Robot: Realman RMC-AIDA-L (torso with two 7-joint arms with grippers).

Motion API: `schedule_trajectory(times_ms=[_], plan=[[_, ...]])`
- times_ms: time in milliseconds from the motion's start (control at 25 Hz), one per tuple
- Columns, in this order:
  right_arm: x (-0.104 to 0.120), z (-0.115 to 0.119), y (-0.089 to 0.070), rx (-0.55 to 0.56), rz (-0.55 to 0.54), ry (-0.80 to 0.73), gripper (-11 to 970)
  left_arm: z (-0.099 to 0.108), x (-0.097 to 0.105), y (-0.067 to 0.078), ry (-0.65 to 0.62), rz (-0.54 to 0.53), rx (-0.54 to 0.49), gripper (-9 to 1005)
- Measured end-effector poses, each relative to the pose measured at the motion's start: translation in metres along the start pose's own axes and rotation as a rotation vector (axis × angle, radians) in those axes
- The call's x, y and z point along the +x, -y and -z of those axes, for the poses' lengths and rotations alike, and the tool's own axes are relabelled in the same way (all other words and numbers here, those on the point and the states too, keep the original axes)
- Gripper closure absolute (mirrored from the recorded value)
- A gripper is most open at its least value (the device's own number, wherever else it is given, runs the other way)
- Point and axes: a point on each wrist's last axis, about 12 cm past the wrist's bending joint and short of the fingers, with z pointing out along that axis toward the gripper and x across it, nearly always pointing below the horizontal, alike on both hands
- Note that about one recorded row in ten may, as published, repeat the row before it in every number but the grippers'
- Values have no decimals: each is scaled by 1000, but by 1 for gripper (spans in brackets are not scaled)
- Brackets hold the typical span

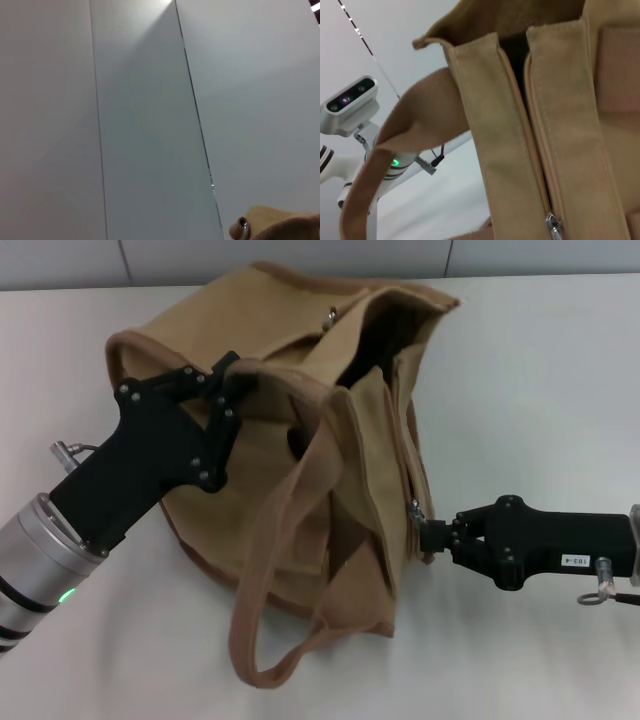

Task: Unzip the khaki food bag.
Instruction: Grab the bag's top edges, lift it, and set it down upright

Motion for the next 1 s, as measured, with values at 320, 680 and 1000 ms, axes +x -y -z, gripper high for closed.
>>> schedule_trajectory(times_ms=[320,680,1000], plan=[[5,3,-1,1,-7,-26,861,2,-1,-2,30,37,-101,908],[6,4,-1,1,-5,-42,840,8,-3,-8,56,108,-185,905],[7,6,-1,9,-10,-37,822,8,-3,-10,59,136,-201,902]])
